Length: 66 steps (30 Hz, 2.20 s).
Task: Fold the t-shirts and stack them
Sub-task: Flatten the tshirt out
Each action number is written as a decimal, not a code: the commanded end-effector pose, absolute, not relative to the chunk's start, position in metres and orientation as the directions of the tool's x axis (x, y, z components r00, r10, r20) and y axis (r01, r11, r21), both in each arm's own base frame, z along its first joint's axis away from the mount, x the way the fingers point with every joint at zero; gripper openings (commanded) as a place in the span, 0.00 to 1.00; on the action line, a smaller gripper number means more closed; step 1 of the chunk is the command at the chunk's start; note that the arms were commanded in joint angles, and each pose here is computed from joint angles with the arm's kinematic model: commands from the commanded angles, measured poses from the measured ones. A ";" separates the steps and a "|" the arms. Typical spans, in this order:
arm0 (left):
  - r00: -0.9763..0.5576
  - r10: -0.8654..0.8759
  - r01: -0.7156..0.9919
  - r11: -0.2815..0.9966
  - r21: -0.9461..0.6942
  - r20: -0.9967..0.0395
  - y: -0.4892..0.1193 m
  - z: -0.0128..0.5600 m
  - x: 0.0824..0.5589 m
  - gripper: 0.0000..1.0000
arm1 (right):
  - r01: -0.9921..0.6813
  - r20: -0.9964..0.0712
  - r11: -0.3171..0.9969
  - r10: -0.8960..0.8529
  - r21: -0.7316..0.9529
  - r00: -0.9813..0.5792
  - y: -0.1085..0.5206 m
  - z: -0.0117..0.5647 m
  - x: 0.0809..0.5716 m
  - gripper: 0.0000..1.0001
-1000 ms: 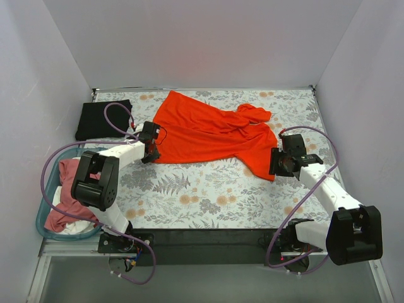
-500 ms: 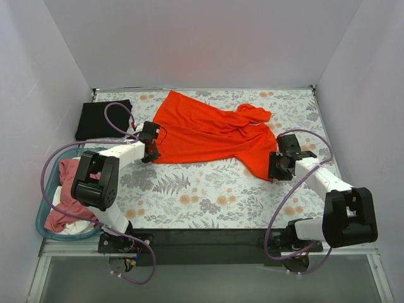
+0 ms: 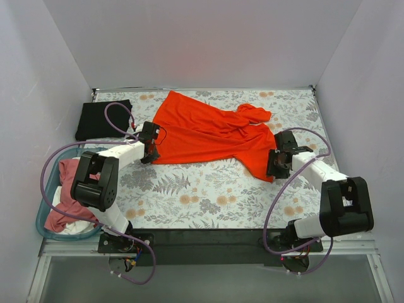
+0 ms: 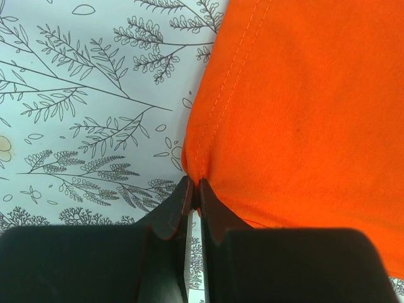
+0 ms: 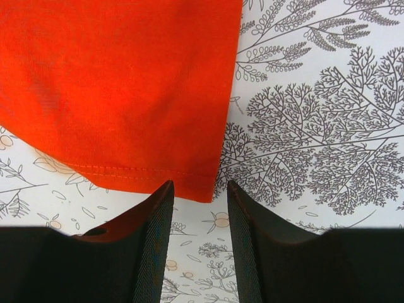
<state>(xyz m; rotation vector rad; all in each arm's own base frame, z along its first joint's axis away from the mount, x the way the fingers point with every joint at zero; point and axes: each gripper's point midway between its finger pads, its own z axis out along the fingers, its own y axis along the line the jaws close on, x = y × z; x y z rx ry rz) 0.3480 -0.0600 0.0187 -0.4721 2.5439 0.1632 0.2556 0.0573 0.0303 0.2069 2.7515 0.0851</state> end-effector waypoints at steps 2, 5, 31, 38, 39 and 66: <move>-0.821 -0.279 -0.356 0.932 0.064 -0.499 -0.052 0.018 0.331 0.00 | 0.170 -0.393 0.983 0.185 0.074 -0.901 0.056 0.036 0.271 0.45; -0.820 -0.280 -0.355 0.933 0.061 -0.498 -0.053 0.018 0.331 0.00 | 0.181 -0.374 0.982 0.188 0.053 -0.908 0.053 0.026 0.267 0.44; -0.822 -0.278 -0.354 0.933 0.064 -0.497 -0.052 0.016 0.329 0.00 | 0.128 -0.256 0.991 0.134 0.042 -0.957 0.057 -0.019 0.235 0.01; -0.776 -0.306 -0.384 0.923 0.030 -0.552 -0.056 0.061 0.357 0.00 | 0.172 -0.520 0.985 0.136 -0.021 -0.843 0.040 0.073 0.308 0.01; -0.749 -0.315 -0.393 0.920 0.008 -0.583 -0.058 0.086 0.368 0.00 | 0.182 -0.601 0.983 0.141 -0.007 -0.787 0.041 0.109 0.333 0.01; 0.100 -0.453 0.111 0.890 -0.442 -0.886 -0.053 0.565 0.262 0.00 | 0.279 -0.936 0.960 -0.094 0.004 0.339 -0.052 0.598 0.161 0.01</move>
